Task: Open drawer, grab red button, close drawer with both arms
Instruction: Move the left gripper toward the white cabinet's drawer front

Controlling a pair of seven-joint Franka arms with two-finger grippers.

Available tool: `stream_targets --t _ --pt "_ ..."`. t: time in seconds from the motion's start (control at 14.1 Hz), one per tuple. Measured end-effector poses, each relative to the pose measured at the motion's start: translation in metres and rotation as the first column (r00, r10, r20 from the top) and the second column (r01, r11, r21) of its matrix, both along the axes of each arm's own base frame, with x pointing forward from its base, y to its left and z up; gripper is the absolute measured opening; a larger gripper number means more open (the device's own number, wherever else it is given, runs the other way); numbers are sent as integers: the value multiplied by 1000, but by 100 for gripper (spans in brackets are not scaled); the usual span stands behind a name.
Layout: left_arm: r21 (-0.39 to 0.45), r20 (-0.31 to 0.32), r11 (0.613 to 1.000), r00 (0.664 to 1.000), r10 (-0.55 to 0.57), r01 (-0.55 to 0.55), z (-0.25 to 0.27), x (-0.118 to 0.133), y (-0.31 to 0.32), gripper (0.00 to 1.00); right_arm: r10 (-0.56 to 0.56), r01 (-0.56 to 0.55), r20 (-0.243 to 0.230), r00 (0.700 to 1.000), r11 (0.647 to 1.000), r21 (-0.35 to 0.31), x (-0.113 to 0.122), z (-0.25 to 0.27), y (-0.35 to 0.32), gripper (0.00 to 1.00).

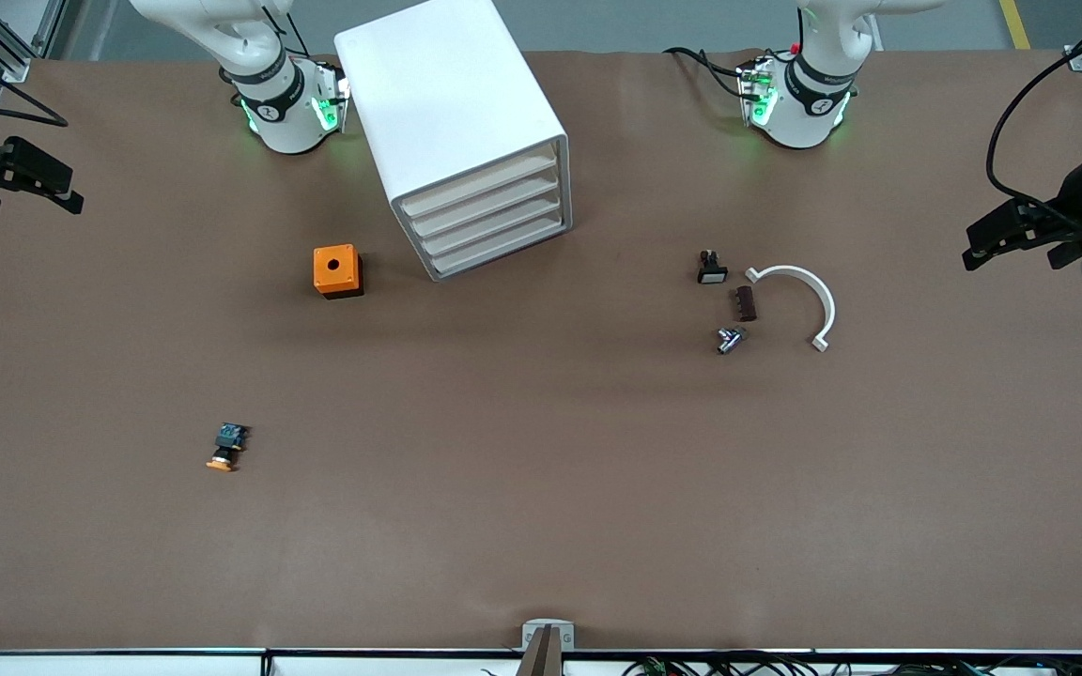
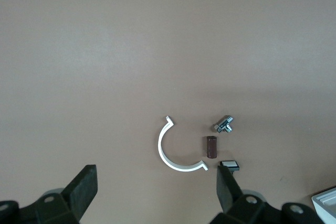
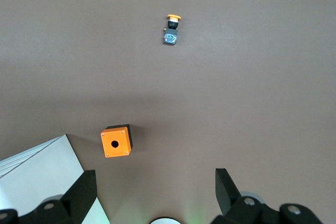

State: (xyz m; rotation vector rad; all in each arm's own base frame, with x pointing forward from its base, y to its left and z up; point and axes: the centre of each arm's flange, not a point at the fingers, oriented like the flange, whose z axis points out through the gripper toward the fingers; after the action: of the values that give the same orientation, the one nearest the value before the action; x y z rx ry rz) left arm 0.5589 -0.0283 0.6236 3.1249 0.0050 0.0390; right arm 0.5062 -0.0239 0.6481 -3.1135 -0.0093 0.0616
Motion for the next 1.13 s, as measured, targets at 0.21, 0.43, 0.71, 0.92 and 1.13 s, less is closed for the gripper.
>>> stream_targets --t 0.21,0.43,0.71,0.92,1.13 --pt "0 0 1000 1000 -5 5 0 0 -3 100 0 0 0 1000 1000 0 0 0 0 100" --pt "0 -1 1000 1000 -5 5 -1 0 -3 100 1 -1 1 1000 1000 0 0 0 0 100" --pt "2 -45 1000 999 22 -22 -11 0 6 100 1 -1 1 1000 1000 0 0 0 0 100" --pt "3 -90 1000 996 30 -30 -33 9 10 100 0 0 2 1000 1000 -2 0 0 0 100" --pt "7 -180 1000 983 28 -27 -85 27 0 100 -5 5 9 1000 1000 -20 0 4 -4 100"
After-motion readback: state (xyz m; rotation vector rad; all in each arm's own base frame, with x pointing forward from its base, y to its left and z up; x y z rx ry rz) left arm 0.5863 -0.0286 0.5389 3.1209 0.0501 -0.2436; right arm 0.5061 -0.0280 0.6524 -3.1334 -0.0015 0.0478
